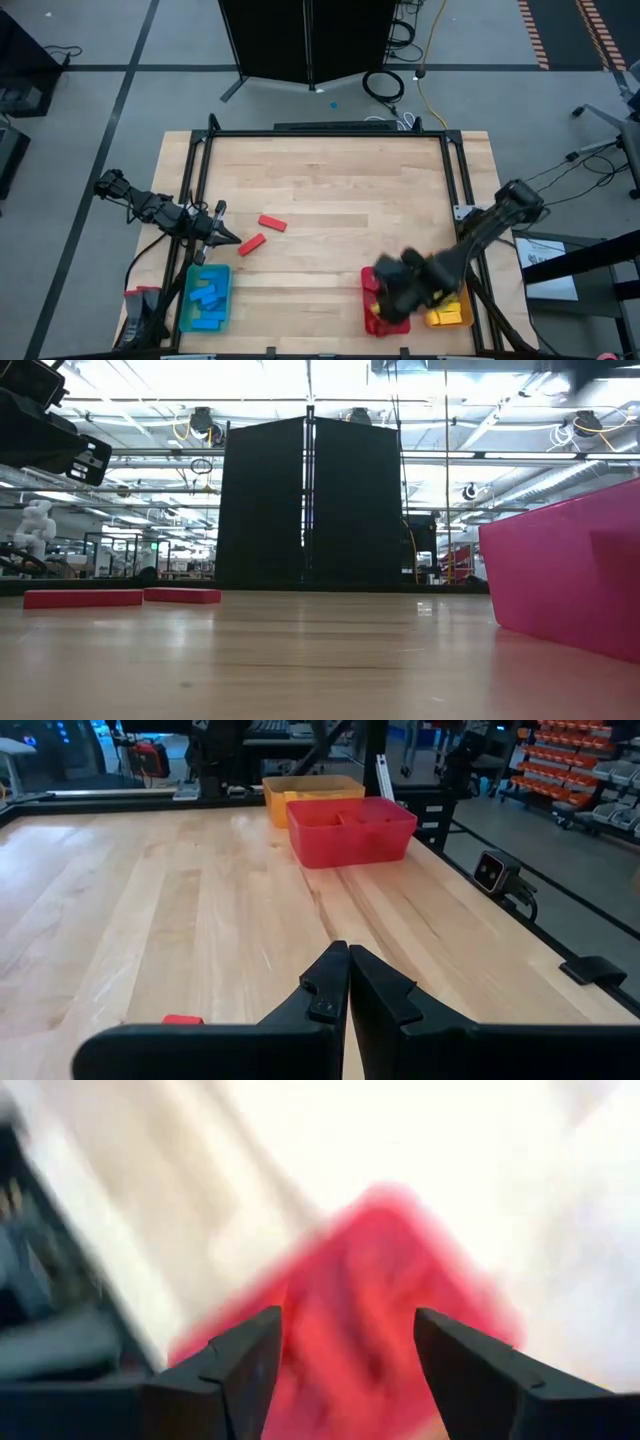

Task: Sort blocks
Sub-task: Put the red block into the red bin

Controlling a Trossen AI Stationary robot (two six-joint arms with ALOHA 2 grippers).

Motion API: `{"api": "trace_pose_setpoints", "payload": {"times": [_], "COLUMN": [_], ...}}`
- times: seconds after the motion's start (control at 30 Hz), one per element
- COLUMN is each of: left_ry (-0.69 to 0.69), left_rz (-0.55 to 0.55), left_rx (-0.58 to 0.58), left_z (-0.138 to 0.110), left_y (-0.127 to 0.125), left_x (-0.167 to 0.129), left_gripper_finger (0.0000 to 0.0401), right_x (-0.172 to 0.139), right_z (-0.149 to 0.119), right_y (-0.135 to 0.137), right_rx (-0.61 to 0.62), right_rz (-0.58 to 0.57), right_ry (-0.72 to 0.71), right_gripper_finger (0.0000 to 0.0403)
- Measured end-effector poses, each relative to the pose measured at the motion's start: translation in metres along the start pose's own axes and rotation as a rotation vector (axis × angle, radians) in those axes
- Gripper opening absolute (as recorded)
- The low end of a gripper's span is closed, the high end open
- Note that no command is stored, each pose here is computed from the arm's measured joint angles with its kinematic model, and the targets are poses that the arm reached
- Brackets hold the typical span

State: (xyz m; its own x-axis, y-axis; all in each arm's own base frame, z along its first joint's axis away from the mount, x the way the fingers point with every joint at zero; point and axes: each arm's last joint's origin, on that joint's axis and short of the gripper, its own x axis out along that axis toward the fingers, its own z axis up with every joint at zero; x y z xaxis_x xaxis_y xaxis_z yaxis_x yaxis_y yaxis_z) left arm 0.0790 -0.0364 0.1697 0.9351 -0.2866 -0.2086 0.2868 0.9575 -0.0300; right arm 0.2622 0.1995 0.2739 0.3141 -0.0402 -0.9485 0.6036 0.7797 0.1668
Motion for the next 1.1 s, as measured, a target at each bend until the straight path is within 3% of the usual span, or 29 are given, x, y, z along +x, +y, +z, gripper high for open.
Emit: {"api": "trace_pose_setpoints", "payload": {"times": [0.17,0.37,0.5,0.63,0.83,1.1], "left_ry": [0.004,0.006,0.007,0.006,0.014,0.026], "left_rz": [0.007,0.018,0.019,0.04,0.051,0.052], "left_rx": [0.001,0.003,0.003,0.006,0.007,0.006], "left_z": [0.0,-0.001,-0.001,-0.001,-0.002,-0.003], "left_y": [0.0,0.001,0.001,0.001,0.002,0.002], "left_x": [0.0,0.0,0.0,0.0,0.0,0.0], "left_gripper_finger": [0.0017,0.0017,0.0017,0.0017,0.0017,0.0017], "right_x": [-0.01,0.006,0.018,0.039,0.083,0.133], "right_z": [0.068,0.165,0.209,0.236,0.253,0.272], "right_y": [-0.02,-0.039,-0.051,-0.058,-0.06,-0.042], "right_rx": [-0.049,-0.184,-0.275,-0.345,-0.369,-0.38], "right_rz": [-0.003,0.031,0.049,0.109,0.154,0.175], "right_ry": [-0.308,-0.566,-0.699,-0.732,-0.705,-0.699], "right_gripper_finger": [0.0222,0.0222,0.0222,0.0222,0.0225,0.0284]}}
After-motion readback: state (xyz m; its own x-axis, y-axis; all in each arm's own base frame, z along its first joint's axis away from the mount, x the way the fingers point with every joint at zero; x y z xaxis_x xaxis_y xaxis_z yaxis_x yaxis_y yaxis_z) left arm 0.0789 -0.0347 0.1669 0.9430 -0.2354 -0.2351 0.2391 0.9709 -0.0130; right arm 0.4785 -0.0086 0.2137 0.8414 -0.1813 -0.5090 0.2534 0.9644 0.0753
